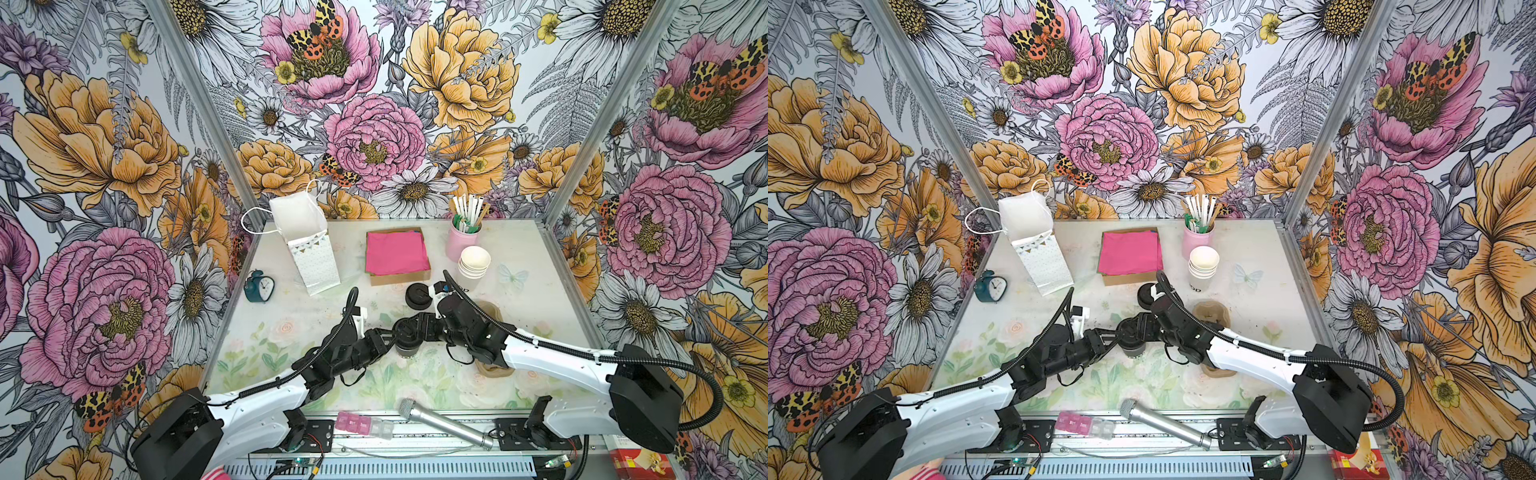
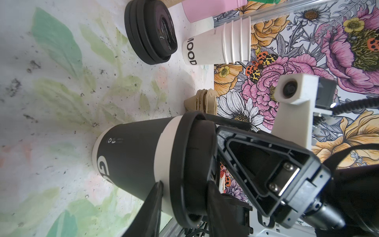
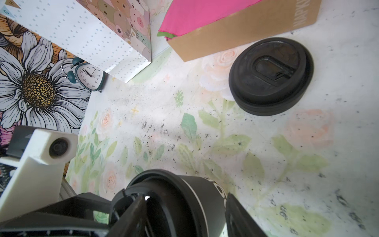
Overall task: Pack a coffee takeout order
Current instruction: Close the lid on the coffee cup.
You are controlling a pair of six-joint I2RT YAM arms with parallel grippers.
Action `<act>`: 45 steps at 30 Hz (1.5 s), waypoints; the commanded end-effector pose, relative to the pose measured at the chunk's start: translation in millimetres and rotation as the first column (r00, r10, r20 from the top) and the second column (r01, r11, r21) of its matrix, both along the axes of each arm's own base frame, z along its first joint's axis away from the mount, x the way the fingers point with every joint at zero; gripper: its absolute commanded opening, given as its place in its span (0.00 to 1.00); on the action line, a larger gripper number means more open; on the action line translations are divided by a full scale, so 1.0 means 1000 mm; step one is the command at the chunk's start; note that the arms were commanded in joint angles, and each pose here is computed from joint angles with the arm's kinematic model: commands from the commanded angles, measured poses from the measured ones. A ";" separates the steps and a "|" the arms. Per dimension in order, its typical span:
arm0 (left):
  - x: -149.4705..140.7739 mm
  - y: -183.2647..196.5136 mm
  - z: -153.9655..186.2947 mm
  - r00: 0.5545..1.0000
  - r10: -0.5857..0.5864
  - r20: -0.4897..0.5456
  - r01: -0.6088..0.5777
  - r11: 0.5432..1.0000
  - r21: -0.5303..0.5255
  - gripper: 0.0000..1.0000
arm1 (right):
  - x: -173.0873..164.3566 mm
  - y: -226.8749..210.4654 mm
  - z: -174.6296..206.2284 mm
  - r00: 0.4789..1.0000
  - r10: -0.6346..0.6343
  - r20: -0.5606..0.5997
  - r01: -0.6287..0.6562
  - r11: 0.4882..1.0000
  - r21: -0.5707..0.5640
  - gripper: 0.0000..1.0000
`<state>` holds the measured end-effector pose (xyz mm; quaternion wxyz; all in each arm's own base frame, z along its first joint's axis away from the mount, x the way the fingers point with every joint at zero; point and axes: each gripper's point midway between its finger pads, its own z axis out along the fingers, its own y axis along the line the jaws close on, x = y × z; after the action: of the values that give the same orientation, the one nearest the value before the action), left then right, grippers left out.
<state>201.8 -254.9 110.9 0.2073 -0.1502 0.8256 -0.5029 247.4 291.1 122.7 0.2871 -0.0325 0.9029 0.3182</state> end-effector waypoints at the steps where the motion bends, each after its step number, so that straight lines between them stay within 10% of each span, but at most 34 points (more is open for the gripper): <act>1: -0.018 0.021 -0.061 0.992 0.018 -0.128 0.006 0.984 0.180 0.33 | -0.030 -0.006 -0.042 0.991 0.055 -0.124 -0.065 0.995 -0.080 0.62; 17: -0.042 0.023 -0.103 0.979 -0.014 -0.203 0.077 0.949 0.305 0.34 | -0.043 -0.026 -0.068 0.985 0.022 -0.173 -0.044 0.991 -0.126 0.61; 28: -0.033 0.040 -0.077 0.992 0.030 -0.122 0.018 0.928 0.373 0.31 | -0.046 -0.025 -0.065 0.985 0.044 -0.166 -0.064 0.991 -0.119 0.61; 45: -0.006 0.024 0.005 0.998 -0.023 0.056 0.011 0.979 0.205 0.60 | -0.030 -0.032 -0.051 0.990 0.010 -0.140 -0.023 0.996 -0.091 0.63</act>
<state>196.3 -224.1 107.7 0.2469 -0.1348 0.8626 -0.4205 238.7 291.3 123.7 0.2795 -0.0278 0.8875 0.3653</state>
